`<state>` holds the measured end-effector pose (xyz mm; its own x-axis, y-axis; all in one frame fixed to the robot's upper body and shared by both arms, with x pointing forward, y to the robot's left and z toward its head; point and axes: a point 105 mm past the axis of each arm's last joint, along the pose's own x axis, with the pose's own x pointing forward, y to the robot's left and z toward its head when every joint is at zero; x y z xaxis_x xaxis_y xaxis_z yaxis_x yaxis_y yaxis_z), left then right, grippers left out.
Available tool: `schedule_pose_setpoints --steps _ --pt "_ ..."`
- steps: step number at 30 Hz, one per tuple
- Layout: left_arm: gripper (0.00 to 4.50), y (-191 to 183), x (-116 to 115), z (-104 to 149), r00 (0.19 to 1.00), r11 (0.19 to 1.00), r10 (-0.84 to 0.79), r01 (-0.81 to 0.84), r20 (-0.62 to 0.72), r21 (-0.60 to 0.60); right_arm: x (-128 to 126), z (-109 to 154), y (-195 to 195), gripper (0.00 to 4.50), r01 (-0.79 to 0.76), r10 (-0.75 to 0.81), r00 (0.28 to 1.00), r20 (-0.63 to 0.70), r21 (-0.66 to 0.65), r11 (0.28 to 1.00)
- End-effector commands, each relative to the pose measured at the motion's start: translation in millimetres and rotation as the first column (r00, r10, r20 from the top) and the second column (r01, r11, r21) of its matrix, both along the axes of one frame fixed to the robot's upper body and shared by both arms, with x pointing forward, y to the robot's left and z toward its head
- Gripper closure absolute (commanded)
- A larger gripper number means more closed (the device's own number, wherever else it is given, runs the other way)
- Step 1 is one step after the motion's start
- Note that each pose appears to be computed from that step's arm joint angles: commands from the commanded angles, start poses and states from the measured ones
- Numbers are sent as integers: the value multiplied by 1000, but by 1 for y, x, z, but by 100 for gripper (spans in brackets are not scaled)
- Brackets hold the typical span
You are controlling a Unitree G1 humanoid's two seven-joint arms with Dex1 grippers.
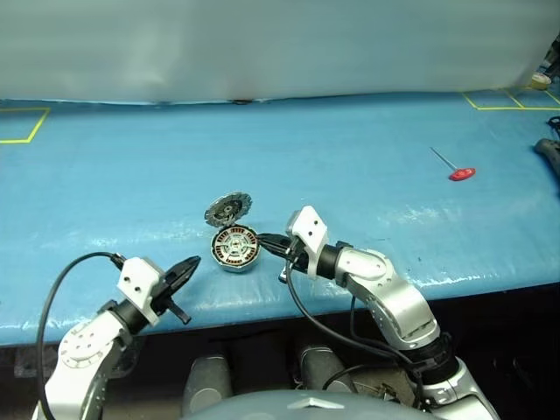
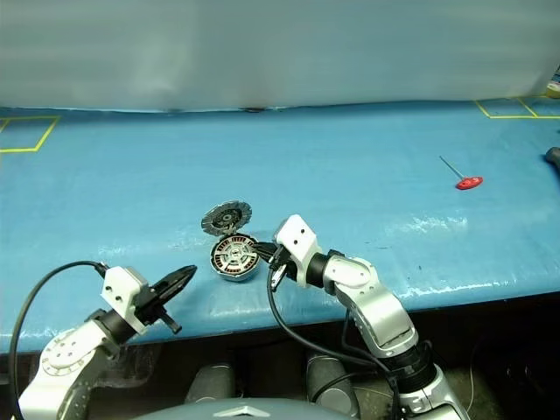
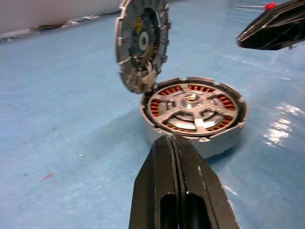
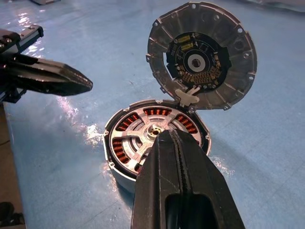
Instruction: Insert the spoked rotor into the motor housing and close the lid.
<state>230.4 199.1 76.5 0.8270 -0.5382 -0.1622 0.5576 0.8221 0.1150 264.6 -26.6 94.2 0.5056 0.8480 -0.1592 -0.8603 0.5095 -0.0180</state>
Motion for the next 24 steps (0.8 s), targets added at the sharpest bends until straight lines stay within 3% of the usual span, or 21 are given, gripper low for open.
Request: schedule_pose_setpoints --steps 1,10,19,24 --pt "447 15 18 21 999 998 -1 3 40 -66 -5 10 -3 450 41 -45 998 53 68 997" --pt "447 33 74 45 995 988 -77 85 68 -130 -19 -9 -4 450 108 -108 994 4 83 991" --pt "447 8 122 47 972 964 -235 234 8 -130 -17 -17 -12 450 197 -198 980 0 87 977" --pt "447 -6 135 48 949 942 -315 309 -29 -131 -18 -17 -12 450 219 -220 976 -9 96 971"
